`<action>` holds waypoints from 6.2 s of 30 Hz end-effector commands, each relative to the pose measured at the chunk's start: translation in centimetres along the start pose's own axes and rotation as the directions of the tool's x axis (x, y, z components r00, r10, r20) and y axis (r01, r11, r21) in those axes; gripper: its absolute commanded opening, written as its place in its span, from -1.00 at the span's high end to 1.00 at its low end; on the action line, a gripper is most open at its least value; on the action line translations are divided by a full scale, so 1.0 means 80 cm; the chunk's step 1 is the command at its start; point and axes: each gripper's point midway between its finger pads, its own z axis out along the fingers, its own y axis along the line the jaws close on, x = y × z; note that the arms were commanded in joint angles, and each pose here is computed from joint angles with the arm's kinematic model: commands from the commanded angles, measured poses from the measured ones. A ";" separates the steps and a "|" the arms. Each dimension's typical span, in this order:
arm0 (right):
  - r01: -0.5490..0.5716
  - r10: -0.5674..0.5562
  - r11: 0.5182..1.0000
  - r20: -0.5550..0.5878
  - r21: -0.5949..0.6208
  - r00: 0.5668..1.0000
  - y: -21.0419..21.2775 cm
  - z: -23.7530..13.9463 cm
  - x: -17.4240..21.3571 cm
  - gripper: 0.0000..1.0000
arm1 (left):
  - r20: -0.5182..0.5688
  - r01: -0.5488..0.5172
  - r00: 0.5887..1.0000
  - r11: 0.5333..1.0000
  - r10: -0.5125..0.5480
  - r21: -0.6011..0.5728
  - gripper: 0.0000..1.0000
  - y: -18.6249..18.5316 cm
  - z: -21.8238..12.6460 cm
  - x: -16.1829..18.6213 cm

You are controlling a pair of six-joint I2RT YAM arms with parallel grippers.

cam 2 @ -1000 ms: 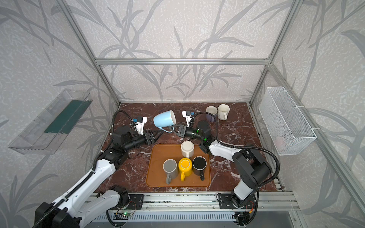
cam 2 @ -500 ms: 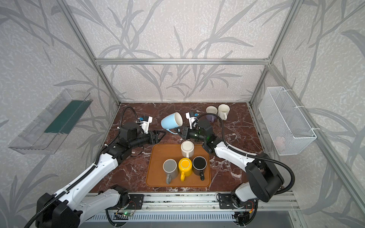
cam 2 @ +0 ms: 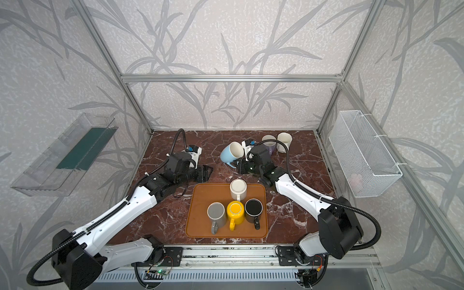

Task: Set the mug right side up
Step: 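Open the left gripper and release the light blue mug to the right gripper, then carry the light blue mug toward the lavender mug while the left arm withdraws, then lower the light blue mug upright beside the lavender mug and open the right gripper, then move the left gripper over the grey mug while the right gripper withdraws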

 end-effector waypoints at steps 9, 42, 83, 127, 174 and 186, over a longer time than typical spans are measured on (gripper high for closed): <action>0.135 -0.142 0.969 0.017 0.205 0.990 -0.044 -0.005 -0.053 1.00 | -0.072 -0.084 0.995 0.974 0.070 -0.209 -0.28 0.042 -0.003 0.015; 0.161 -0.085 0.797 -0.156 0.582 0.984 -0.169 0.071 -0.092 1.00 | -0.074 -0.089 0.994 0.977 0.076 -0.195 -0.25 0.038 -0.013 0.018; 0.127 0.013 0.703 -0.191 0.699 0.981 -0.245 0.123 -0.106 1.00 | -0.077 -0.113 0.992 0.965 0.097 -0.238 -0.24 0.046 -0.040 0.011; 0.076 0.092 0.757 -0.221 0.650 0.971 -0.239 0.099 -0.087 -0.18 | -0.091 -0.116 0.991 0.967 0.098 -0.228 -0.24 0.043 -0.037 0.013; -0.017 0.049 0.896 -0.061 0.444 0.997 -0.165 -0.035 -0.067 -0.23 | -0.516 0.045 0.857 0.995 0.005 0.084 -0.11 -0.104 -0.070 0.261; -0.019 0.041 0.892 -0.040 0.452 0.998 -0.165 -0.047 -0.069 -0.23 | -0.442 -0.020 0.897 0.997 -0.014 -0.073 0.06 -0.103 -0.039 0.258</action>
